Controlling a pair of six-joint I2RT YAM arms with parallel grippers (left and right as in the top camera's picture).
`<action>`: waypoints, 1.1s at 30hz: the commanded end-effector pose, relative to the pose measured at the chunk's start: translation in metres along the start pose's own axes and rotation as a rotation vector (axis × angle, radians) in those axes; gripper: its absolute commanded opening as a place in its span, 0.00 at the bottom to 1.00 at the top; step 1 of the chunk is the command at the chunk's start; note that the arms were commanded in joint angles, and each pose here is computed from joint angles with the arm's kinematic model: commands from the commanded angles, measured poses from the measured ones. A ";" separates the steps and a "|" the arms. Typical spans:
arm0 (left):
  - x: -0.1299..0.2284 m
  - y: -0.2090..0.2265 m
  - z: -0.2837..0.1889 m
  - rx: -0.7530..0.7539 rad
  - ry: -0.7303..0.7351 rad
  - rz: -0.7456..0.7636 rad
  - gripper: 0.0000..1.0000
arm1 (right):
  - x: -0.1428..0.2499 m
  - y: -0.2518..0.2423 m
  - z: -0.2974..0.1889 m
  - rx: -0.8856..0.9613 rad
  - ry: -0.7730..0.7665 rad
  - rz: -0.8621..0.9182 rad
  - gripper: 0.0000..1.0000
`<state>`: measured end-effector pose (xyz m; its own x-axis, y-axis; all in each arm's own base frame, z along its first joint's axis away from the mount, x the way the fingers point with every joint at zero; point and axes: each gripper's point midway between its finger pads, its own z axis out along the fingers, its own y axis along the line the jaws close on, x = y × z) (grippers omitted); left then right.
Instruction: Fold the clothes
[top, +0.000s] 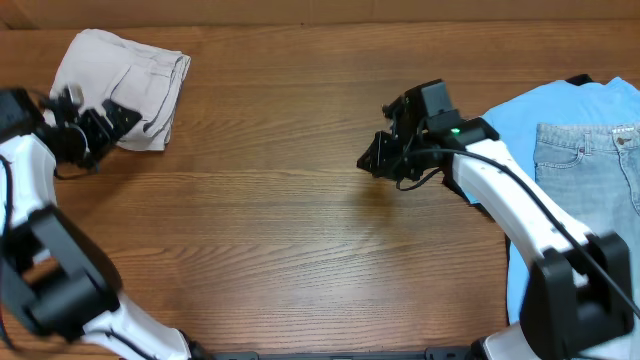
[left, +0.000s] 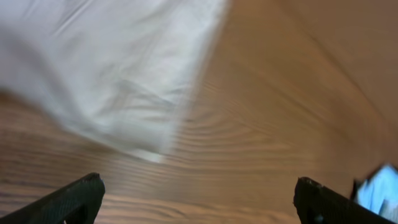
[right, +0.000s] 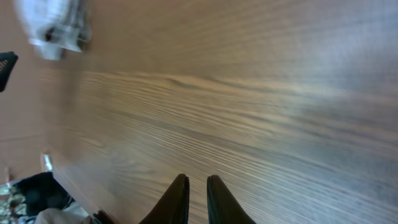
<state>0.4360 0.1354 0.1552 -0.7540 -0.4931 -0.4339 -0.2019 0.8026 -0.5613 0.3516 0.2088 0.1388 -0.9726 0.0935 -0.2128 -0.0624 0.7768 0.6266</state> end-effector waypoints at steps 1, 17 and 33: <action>-0.021 -0.090 -0.068 0.044 -0.146 0.399 1.00 | -0.012 0.039 -0.050 -0.063 -0.154 -0.168 0.17; 0.076 -0.242 -0.218 -0.056 -0.368 0.918 1.00 | -0.003 0.114 -0.257 0.006 -0.841 -0.551 1.00; 0.071 -0.236 -0.193 -0.039 -0.295 0.897 1.00 | 0.006 0.096 -0.239 0.051 -0.746 -0.517 1.00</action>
<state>0.3039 -0.0253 0.3966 -0.4413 0.2373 -0.8654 0.3475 0.9343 0.0790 0.2855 0.1378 0.3784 -0.4296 0.1016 -0.8973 -0.4331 0.8487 0.3034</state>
